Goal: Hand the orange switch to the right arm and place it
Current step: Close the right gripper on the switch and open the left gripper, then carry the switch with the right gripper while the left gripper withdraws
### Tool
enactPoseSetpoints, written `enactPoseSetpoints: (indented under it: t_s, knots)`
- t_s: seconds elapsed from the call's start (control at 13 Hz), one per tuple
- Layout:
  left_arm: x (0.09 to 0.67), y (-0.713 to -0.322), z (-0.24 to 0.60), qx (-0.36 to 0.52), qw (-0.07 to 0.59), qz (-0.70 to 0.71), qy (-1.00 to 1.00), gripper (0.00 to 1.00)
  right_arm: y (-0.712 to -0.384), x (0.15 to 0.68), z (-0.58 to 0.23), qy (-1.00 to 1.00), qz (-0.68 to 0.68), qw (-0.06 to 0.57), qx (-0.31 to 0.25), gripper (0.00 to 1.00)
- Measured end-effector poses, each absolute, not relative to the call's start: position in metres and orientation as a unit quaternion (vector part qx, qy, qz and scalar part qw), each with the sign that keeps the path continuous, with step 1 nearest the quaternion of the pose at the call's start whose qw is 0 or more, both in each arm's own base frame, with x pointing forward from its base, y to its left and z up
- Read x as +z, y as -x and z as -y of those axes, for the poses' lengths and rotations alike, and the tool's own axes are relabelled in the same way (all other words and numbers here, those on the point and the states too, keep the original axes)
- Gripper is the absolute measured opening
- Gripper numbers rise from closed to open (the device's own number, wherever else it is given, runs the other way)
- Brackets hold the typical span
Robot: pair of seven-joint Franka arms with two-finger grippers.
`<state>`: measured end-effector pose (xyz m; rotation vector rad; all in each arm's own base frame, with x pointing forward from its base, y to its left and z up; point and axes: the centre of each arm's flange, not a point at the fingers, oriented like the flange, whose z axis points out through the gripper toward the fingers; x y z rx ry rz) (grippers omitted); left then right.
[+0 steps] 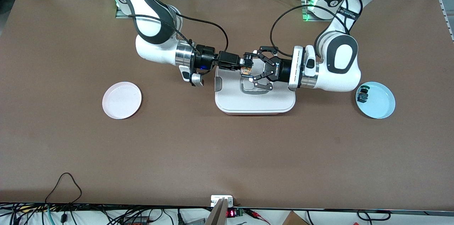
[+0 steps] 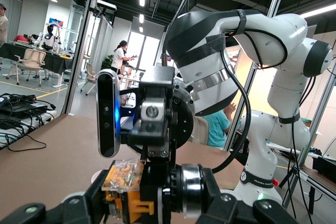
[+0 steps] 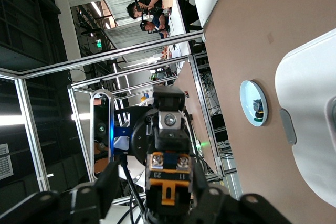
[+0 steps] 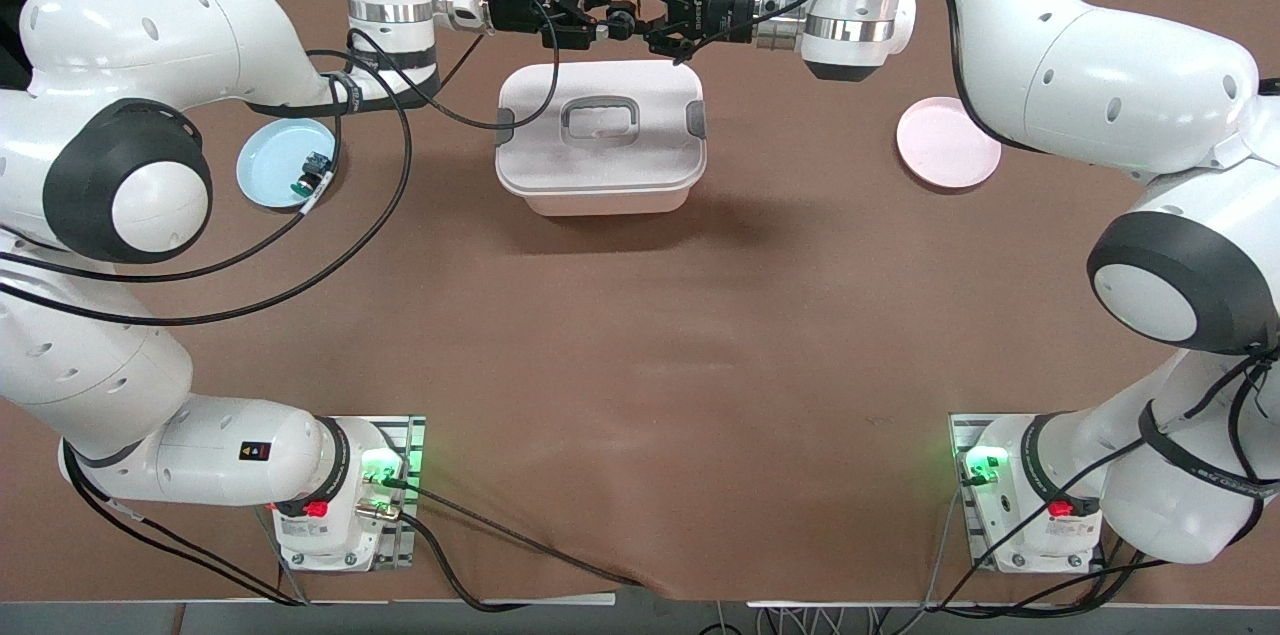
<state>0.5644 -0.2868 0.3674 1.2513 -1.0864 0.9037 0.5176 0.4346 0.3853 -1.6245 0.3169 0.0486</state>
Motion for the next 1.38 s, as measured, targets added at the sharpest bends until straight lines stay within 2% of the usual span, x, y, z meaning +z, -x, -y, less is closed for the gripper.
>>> enactPoseSetpoints:
  t_s: [0.15, 0.77, 0.85, 1.0, 1.08, 1.38]
  knots:
    - [0.369, -0.566, 0.286, 0.391, 0.585, 0.466, -0.537, 0.72, -0.518, 0.379, -0.435, 0.726, -0.141, 0.673, 0.019, 0.33]
    - [0.369, -0.567, 0.287, 0.392, 0.582, 0.467, -0.538, 0.72, -0.52, 0.379, -0.434, 0.726, -0.141, 0.673, 0.017, 0.34]
    - [0.37, -0.568, 0.287, 0.393, 0.581, 0.466, -0.539, 0.78, -0.522, 0.381, -0.432, 0.726, -0.14, 0.673, 0.014, 0.34]
    - [0.371, -0.571, 0.286, 0.399, 0.578, 0.46, -0.543, 0.96, -0.535, 0.387, -0.42, 0.733, -0.131, 0.667, 0.001, 0.34]
    - [0.371, -0.572, 0.285, 0.402, 0.577, 0.456, -0.545, 1.0, -0.542, 0.391, -0.412, 0.736, -0.125, 0.665, 0.0, 0.34]
    - [0.372, -0.572, 0.286, 0.403, 0.577, 0.456, -0.545, 1.0, -0.587, 0.41, -0.334, 0.73, -0.075, 0.679, 0.028, 0.34]
